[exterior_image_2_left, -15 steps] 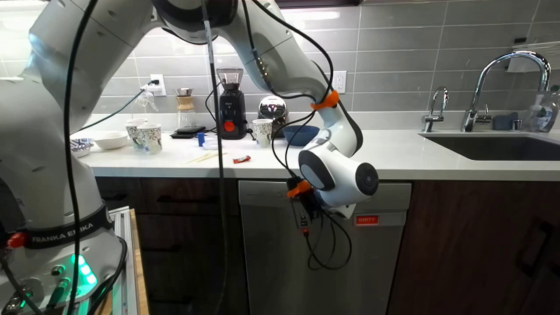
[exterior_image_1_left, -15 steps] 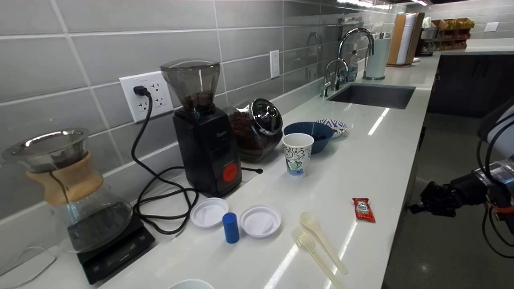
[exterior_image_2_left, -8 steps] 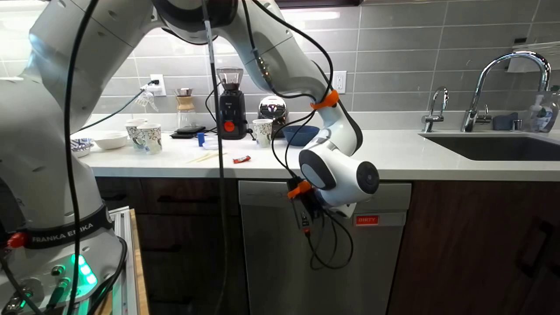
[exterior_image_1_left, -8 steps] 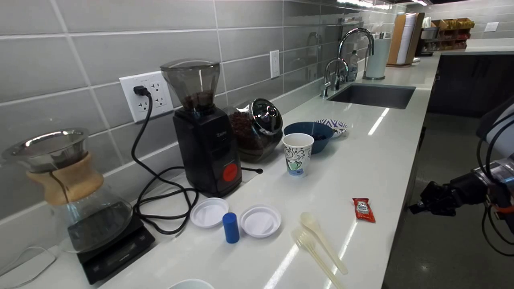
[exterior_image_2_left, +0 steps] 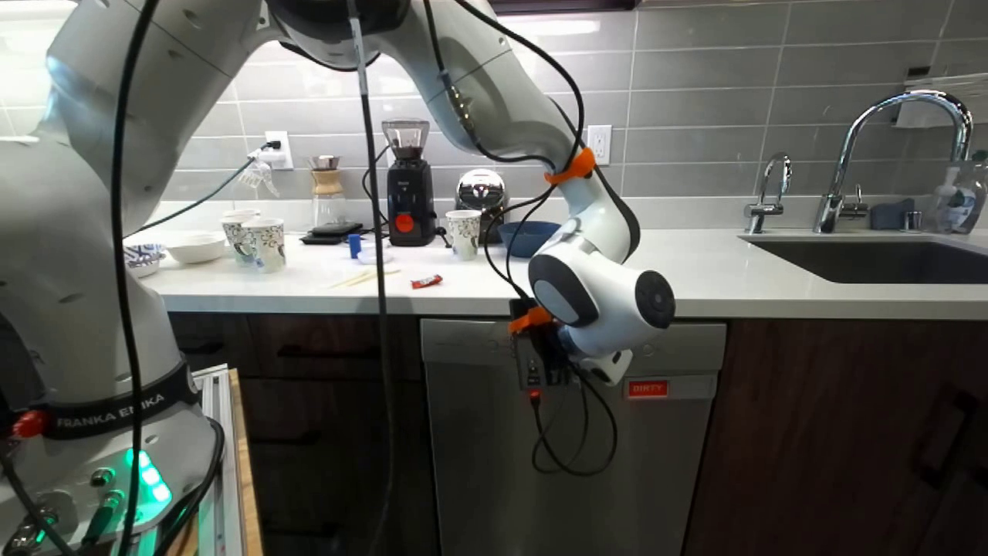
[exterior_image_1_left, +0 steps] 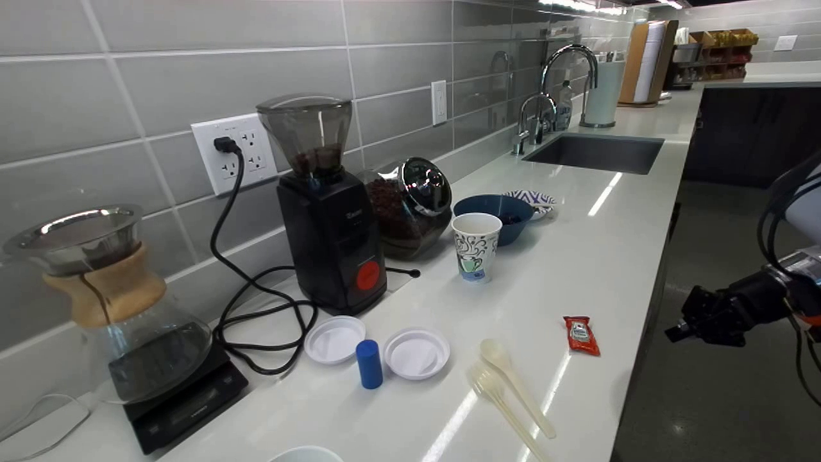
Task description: Press the power button on the dish washing machine
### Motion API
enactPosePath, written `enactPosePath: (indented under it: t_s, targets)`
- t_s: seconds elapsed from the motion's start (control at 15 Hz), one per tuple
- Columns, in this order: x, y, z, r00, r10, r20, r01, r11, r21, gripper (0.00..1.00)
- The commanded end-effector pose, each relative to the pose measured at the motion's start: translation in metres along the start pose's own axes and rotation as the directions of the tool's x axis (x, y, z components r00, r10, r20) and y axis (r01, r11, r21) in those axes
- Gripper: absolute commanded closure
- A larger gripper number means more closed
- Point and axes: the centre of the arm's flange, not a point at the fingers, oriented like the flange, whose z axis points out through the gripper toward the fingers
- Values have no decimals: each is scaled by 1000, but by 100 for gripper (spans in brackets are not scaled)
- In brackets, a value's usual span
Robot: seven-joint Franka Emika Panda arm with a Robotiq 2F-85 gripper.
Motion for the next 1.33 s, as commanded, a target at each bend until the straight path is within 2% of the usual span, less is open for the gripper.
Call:
enactPosePath:
  t_s: [0.0,0.33,0.8,0.93,1.0,1.13,1.27]
  targets:
    - [-29,-7,-41,997,58,49,-54,995,-79,100]
    - [-59,-22,-100,993,95,64,-85,986,-146,100]
    - [-85,-87,-166,998,43,-46,-52,977,-207,100]
    - [-92,-102,-178,998,-1,-61,-15,966,-256,100]
    - [-95,-108,-183,996,-34,-81,9,956,-294,74]
    - [-101,-119,-191,990,-99,-102,55,928,-367,67]
    - [-107,-129,-195,979,-163,-120,93,889,-448,53]
